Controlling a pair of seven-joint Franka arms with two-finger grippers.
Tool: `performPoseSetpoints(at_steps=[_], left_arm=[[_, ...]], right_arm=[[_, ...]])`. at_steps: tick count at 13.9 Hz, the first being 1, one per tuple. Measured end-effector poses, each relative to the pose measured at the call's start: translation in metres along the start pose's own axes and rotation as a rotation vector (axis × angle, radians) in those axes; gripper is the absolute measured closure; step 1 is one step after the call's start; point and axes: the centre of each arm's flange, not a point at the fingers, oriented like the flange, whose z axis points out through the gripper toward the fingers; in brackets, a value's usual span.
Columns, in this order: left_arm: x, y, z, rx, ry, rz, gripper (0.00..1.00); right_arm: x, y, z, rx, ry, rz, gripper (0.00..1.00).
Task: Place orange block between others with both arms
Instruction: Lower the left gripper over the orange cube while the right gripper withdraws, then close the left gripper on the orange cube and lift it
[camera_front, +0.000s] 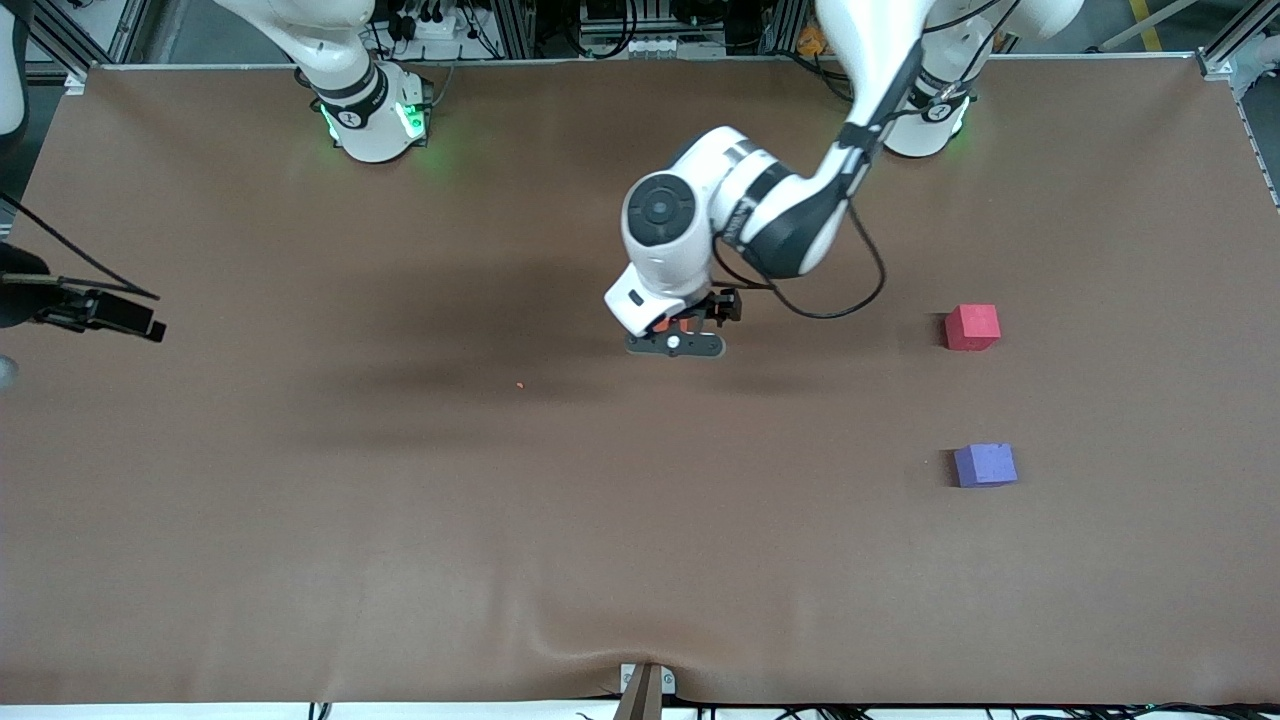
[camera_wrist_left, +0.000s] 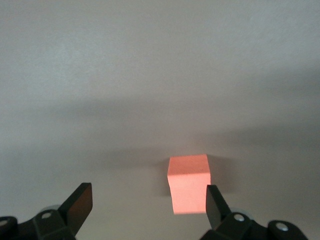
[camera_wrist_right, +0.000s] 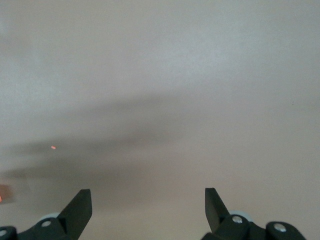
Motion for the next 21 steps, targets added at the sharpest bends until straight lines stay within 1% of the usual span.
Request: performPoseSetpoints(at_steps=[3, 7, 9, 11, 14, 18, 21], left_arm=[[-0.010, 0.017, 0.037, 0.007, -0.001, -0.037, 0.00], [-0.021, 0.023, 0.063, -0.044, 0.013, -0.055, 0.00], [-0.026, 0.024, 0.070, -0.074, 0.004, -0.066, 0.00], [-0.032, 0.020, 0.072, -0.092, -0.001, -0.076, 0.00], [-0.043, 0.011, 0.070, -0.143, 0.007, -0.105, 0.00], [-0.053, 0.000, 0.079, -0.177, 0.013, -0.132, 0.00], [-0.055, -0.001, 0.087, -0.199, 0.027, -0.147, 0.00]], right_arm=[[-0.007, -0.010, -0.006, -0.004, -0.002, -0.013, 0.00], [-0.007, -0.008, -0.004, -0.005, -0.009, -0.010, 0.00], [-0.009, -0.006, -0.004, -0.006, -0.020, -0.006, 0.00], [-0.011, -0.008, -0.007, -0.007, -0.018, -0.009, 0.00], [-0.017, -0.007, -0.014, -0.009, -0.020, -0.007, 0.00], [-0.033, -0.004, -0.040, -0.025, 0.008, 0.007, 0.00], [-0.044, -0.002, -0.050, -0.032, 0.002, 0.012, 0.00]])
